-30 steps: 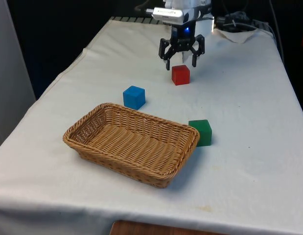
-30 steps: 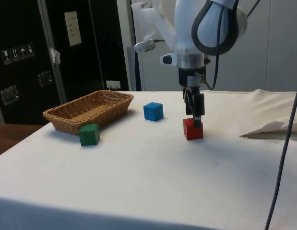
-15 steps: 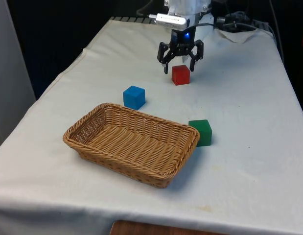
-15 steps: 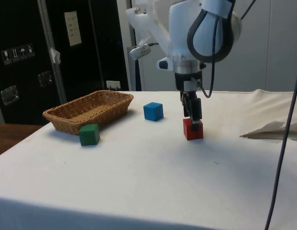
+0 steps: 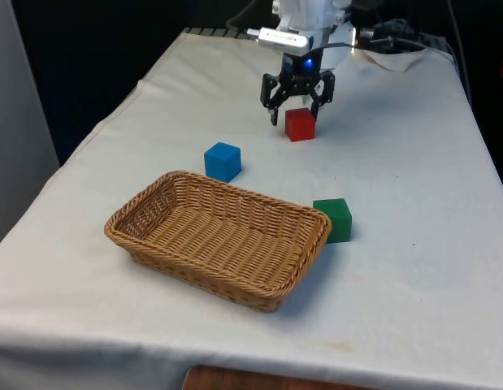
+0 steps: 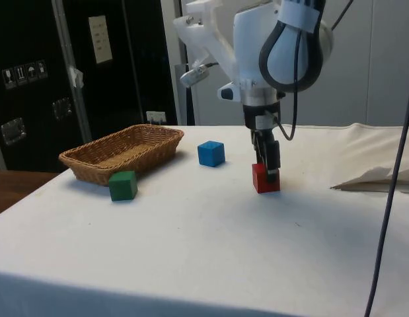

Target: Pick up exactly two blocks and place them into the basket.

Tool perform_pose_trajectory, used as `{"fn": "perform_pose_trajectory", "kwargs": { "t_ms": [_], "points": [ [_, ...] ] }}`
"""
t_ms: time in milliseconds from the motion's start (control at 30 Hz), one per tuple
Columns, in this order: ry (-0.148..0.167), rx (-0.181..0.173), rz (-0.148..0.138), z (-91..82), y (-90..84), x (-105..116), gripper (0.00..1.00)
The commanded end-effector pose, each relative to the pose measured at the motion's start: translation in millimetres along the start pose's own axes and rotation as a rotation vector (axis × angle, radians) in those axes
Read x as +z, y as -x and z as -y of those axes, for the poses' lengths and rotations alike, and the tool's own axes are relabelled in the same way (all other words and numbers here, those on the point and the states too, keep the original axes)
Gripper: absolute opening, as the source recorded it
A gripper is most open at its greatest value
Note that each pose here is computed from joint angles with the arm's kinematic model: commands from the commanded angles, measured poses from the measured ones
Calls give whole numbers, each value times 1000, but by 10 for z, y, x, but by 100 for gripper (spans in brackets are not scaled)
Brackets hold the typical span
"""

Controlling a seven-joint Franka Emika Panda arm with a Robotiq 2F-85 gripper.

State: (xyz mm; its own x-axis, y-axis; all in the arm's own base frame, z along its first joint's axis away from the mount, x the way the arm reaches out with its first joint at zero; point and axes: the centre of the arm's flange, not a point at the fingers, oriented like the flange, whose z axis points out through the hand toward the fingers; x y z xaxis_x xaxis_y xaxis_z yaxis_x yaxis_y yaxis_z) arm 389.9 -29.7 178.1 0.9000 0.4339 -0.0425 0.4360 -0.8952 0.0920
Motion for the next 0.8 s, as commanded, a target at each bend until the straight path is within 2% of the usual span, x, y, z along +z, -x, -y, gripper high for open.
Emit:
{"fn": "perform_pose_trajectory", "kwargs": {
  "t_ms": [0,33,67,100,200,233,400,433,467,600,767],
  "points": [
    [-10,1,-18,15,1,-31,61],
    [-11,0,-18,16,0,-33,49],
    [0,1,1,-4,3,3,36],
    [-11,0,-18,16,0,-33,36],
    [-11,0,-19,12,-3,-38,4],
    [-11,0,-18,14,1,-35,0],
    [-11,2,-19,6,1,-39,0],
    [0,1,-1,-7,3,-2,0],
    [-11,1,-19,7,0,-39,0],
    [-8,11,-18,-7,-15,-55,0],
    [-14,27,-31,-19,-49,-121,0]
  ]
}}
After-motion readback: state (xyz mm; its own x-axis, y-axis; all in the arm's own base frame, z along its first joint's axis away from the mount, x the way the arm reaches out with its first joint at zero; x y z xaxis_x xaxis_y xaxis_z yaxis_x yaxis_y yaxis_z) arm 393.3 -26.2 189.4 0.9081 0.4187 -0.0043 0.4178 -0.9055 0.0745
